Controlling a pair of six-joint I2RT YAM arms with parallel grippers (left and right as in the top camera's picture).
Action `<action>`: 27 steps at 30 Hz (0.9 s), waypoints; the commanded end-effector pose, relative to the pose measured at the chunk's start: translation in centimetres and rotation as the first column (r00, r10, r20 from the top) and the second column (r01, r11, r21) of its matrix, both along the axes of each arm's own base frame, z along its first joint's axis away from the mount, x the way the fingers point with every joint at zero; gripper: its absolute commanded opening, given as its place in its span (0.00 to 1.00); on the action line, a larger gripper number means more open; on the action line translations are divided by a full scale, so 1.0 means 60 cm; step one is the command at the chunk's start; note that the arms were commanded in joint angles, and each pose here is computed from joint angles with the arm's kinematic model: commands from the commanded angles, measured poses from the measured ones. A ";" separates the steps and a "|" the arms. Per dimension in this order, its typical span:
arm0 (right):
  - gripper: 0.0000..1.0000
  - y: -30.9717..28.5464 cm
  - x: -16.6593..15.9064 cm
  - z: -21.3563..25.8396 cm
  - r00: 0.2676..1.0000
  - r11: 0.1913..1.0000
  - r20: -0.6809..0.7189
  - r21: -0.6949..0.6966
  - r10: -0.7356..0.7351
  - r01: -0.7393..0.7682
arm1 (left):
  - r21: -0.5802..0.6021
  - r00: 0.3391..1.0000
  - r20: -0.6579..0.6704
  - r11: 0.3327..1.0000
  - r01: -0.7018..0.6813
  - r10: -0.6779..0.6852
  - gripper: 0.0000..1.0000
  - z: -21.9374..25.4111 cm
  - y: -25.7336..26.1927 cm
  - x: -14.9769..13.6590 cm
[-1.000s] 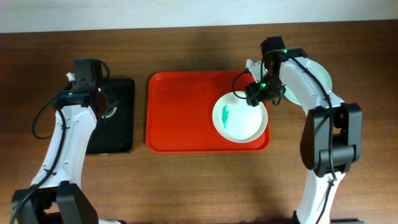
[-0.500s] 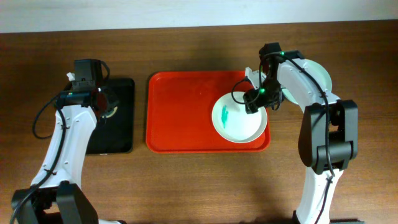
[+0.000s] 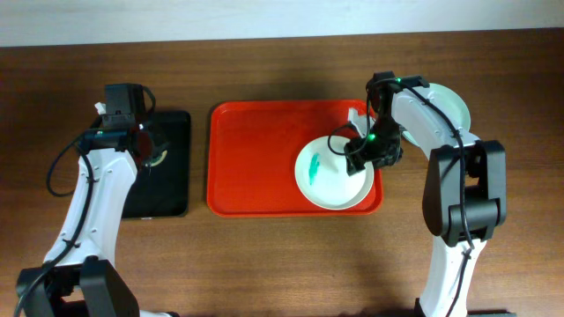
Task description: Clean dirty plates on tray and stack at the side
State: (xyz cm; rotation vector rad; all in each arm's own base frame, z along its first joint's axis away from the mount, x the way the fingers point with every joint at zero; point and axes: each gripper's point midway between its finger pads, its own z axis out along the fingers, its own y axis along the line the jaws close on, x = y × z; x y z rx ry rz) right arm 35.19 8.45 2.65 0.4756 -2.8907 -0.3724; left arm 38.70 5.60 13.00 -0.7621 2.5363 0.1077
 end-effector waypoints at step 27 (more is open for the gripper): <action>0.14 0.012 0.015 -0.063 0.929 0.929 -0.004 -0.038 -0.369 0.368 | -0.040 1.000 0.008 0.999 0.007 -0.007 0.00 -0.001 -0.009 0.001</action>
